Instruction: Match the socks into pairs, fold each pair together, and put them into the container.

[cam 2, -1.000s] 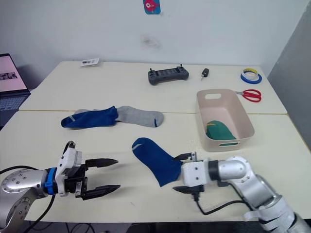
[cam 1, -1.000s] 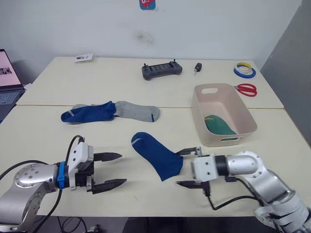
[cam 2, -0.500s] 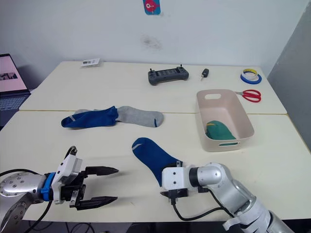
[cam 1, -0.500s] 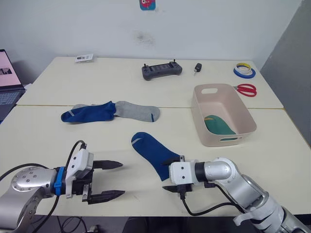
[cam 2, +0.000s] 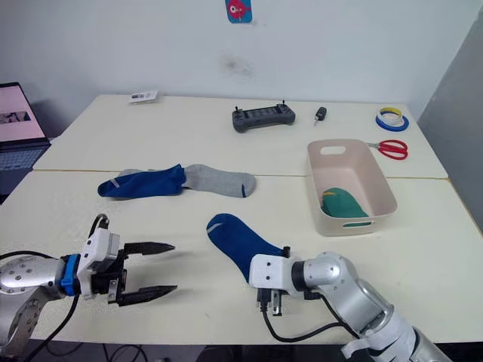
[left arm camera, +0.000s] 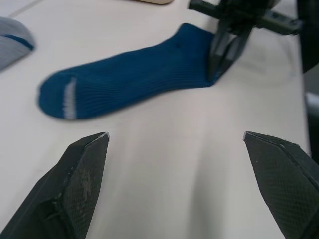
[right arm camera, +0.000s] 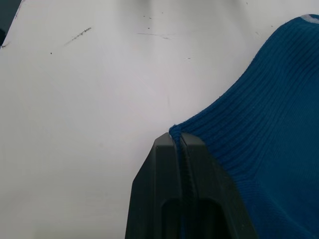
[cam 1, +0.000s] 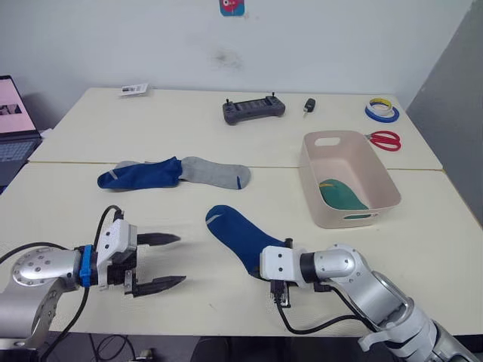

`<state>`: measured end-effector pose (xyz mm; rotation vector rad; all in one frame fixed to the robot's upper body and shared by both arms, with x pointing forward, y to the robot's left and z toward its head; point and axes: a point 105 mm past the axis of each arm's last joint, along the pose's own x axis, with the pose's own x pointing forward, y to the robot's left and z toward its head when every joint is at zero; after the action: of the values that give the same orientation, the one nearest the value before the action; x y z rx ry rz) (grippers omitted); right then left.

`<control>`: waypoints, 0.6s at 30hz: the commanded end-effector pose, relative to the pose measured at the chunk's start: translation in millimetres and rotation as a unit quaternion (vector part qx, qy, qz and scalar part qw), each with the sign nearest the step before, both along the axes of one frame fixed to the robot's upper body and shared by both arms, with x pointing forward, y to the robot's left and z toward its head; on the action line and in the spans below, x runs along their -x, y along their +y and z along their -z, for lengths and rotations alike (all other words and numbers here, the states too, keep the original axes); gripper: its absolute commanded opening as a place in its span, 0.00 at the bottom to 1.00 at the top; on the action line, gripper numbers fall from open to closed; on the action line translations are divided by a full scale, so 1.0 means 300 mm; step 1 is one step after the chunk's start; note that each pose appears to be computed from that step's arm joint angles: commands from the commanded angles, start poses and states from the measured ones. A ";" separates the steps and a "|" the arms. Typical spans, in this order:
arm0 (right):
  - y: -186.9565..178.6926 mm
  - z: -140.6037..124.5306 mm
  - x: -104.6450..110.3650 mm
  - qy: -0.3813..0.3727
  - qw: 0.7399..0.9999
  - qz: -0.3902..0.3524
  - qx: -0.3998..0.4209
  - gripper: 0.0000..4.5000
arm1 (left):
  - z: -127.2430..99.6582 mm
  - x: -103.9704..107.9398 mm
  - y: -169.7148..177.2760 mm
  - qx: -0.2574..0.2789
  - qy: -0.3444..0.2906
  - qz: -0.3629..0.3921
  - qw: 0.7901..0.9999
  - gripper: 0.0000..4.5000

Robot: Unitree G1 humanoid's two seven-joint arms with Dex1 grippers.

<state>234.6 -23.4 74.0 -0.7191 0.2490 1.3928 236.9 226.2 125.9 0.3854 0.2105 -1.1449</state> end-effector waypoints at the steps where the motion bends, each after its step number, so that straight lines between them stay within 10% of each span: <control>1: -0.019 -0.053 0.030 -0.001 0.999 -0.049 -0.010 0.01 | -0.012 -0.031 0.017 -0.022 -0.040 0.001 0.999 1.00; 18: -0.109 -0.101 0.061 0.026 0.996 -0.079 0.013 0.01 | 0.075 -0.184 -0.128 -0.170 -0.182 0.197 0.948 1.00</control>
<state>215.1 -57.9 93.2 -0.7333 0.3007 1.5663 286.6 191.7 100.3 0.9162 0.0478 -1.4176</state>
